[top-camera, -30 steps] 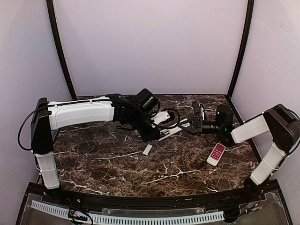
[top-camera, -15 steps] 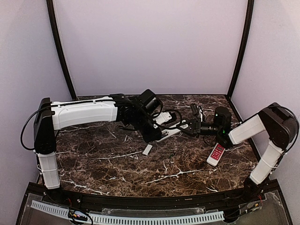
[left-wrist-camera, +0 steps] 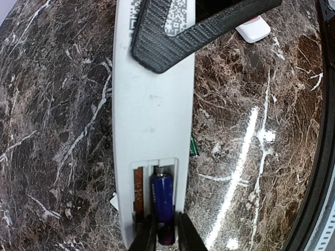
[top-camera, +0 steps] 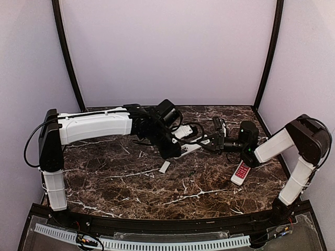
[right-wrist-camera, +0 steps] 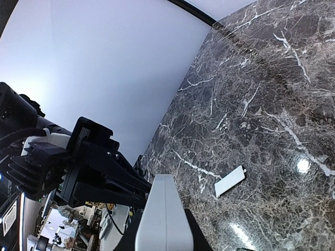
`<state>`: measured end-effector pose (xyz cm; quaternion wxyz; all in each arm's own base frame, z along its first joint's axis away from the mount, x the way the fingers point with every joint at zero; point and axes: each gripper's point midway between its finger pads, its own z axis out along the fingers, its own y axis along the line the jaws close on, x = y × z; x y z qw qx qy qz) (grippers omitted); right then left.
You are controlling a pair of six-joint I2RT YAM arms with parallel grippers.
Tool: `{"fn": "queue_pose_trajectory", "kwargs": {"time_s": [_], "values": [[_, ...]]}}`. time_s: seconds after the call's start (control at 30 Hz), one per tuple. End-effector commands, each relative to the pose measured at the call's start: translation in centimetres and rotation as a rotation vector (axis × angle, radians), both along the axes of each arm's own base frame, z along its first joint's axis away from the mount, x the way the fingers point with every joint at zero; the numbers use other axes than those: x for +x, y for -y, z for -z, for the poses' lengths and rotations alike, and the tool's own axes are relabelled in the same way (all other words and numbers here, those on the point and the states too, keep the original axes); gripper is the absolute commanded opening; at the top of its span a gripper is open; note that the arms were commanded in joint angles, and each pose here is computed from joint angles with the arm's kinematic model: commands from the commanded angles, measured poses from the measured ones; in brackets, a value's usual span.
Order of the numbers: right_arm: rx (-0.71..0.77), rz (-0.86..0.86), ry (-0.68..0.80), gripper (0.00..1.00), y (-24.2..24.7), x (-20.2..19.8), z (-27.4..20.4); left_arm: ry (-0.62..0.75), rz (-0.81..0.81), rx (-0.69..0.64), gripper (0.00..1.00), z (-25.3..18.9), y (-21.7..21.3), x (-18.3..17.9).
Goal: Load the batteries into the remote control
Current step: Load the battery at the center of the board.
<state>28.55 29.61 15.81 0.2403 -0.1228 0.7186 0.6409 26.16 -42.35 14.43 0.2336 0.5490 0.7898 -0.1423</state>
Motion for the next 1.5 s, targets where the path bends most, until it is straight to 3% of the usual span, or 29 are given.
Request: {"fn": "queue_pose_trajectory", "kwargs": {"time_s": [0.0,0.13,0.67,1.17,1.33,1.47], "values": [[0.053,-0.029,0.063,0.0,-0.4,-0.7,-1.8,-0.014,0.007,0.045,0.19,0.6,-0.4,-0.5],[0.052,-0.027,0.061,0.0,-0.4,-0.7,-1.7,-0.01,0.003,0.05,0.29,0.5,-0.5,-0.4],[0.041,-0.023,0.01,0.0,-0.3,-0.9,-0.5,0.07,-0.038,-0.008,0.41,-2.5,-0.6,0.7],[0.049,-0.062,-0.007,0.0,-0.2,-1.7,-1.1,0.074,-0.021,-0.189,0.52,-6.8,-2.2,1.3],[0.058,-0.102,-0.022,0.0,-0.3,-2.4,-2.1,0.226,0.152,-0.25,0.51,-8.7,-3.7,0.3],[0.073,-0.147,-0.043,0.0,-0.4,-3.1,-2.8,0.344,0.374,-0.276,0.47,-9.4,-5.5,-3.3]]}}
